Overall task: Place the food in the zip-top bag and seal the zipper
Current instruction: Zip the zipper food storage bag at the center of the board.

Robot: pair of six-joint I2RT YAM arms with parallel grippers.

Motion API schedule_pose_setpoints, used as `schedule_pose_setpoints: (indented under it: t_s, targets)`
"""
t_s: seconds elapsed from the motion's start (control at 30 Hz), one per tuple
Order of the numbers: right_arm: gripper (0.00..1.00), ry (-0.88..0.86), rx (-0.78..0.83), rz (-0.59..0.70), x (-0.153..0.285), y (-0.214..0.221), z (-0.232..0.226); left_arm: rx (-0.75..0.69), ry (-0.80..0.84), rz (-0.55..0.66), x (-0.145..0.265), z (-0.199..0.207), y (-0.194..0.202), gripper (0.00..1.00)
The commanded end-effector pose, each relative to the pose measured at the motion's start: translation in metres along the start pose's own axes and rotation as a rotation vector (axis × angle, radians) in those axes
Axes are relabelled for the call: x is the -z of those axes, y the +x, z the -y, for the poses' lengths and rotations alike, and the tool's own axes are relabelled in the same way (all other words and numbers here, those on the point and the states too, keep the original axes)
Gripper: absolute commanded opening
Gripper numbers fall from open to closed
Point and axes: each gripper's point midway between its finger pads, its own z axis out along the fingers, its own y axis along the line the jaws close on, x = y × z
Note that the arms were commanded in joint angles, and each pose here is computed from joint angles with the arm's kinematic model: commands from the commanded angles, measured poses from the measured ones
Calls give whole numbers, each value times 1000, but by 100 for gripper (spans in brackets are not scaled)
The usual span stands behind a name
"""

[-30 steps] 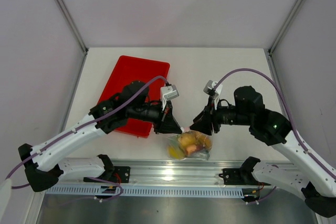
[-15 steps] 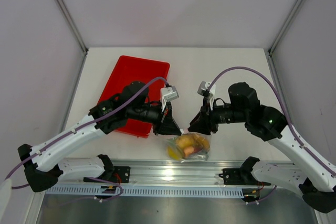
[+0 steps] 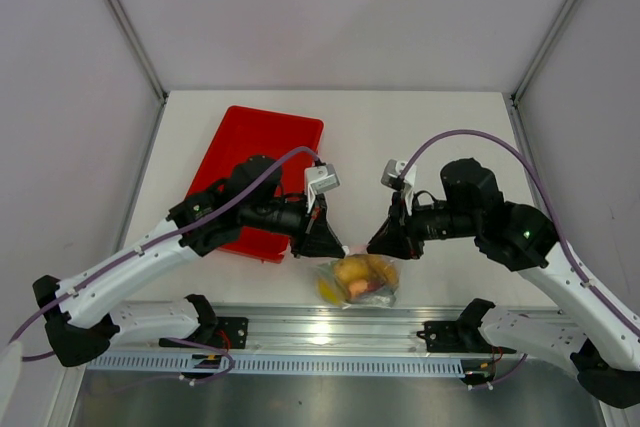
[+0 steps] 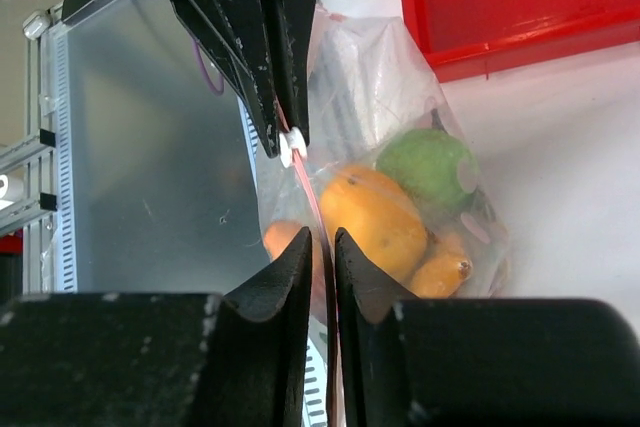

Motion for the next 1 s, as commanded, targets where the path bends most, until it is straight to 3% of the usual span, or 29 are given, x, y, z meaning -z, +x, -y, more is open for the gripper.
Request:
schedule_pose_setpoints:
  t_s: [0.0, 0.07, 0.13, 0.17, 0.23, 0.43, 0.6, 0.77, 0.9, 0.97]
  targets:
    - [17, -19, 30, 17, 8, -8, -9, -58, 21, 57, 8, 11, -13, 1]
    - [16, -24, 52, 12, 8, -9, -8, -56, 22, 53, 8, 11, -11, 1]
    - [11, -22, 46, 6, 6, -10, -7, -58, 18, 57, 10, 11, -11, 1]
    - [2, -16, 44, 11, 6, -12, -7, -57, 16, 56, 10, 10, -10, 1]
    - [0, 55, 41, 25, 7, -16, 5, -55, 13, 56, 9, 9, -10, 1]
    - [0, 479, -69, 107, 39, -22, 64, -56, -16, 61, 11, 6, -10, 1]
    - [0, 678, -150, 121, 70, -8, 86, -69, -39, 57, 15, 3, -9, 0]
    - [0, 653, -174, 134, 74, -1, 78, -68, -42, 52, 14, 1, -7, 1]
    - [0, 524, -148, 101, 63, 3, 59, -66, -33, 54, 11, 2, -9, 1]
    - [14, 438, -110, 101, 58, 1, 45, -66, -28, 55, 12, 3, -10, 1]
